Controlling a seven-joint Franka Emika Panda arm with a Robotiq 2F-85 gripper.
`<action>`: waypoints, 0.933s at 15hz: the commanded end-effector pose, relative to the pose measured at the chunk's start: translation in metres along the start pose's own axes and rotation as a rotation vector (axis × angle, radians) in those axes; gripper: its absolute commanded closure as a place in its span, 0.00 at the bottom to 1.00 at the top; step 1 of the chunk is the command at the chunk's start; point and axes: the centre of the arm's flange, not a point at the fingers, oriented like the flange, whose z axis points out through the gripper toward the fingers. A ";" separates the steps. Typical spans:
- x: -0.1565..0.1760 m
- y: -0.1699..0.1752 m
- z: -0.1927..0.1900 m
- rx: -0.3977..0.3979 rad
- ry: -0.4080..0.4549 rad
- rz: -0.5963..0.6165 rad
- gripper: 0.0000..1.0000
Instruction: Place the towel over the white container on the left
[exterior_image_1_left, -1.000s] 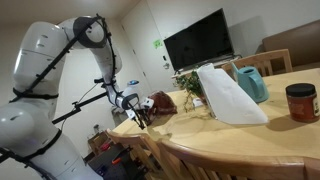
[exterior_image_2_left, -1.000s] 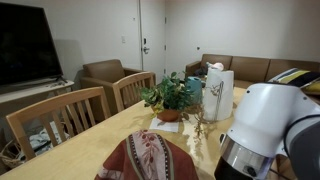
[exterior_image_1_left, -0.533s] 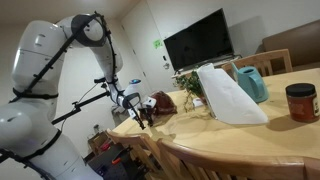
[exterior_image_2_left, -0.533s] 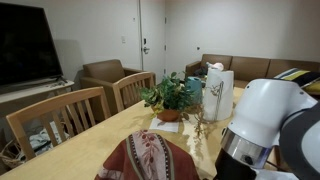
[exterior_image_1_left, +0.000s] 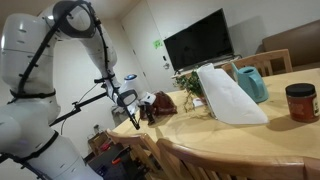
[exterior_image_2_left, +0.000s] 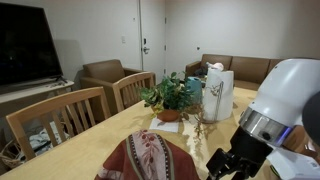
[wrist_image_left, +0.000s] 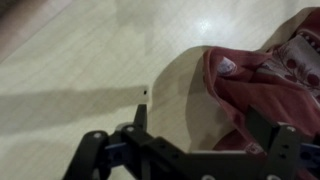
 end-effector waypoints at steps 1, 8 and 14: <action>-0.004 0.012 -0.035 0.014 0.055 0.038 0.00; 0.015 0.000 -0.033 0.046 0.080 0.078 0.00; 0.016 0.005 -0.025 0.043 0.059 0.079 0.00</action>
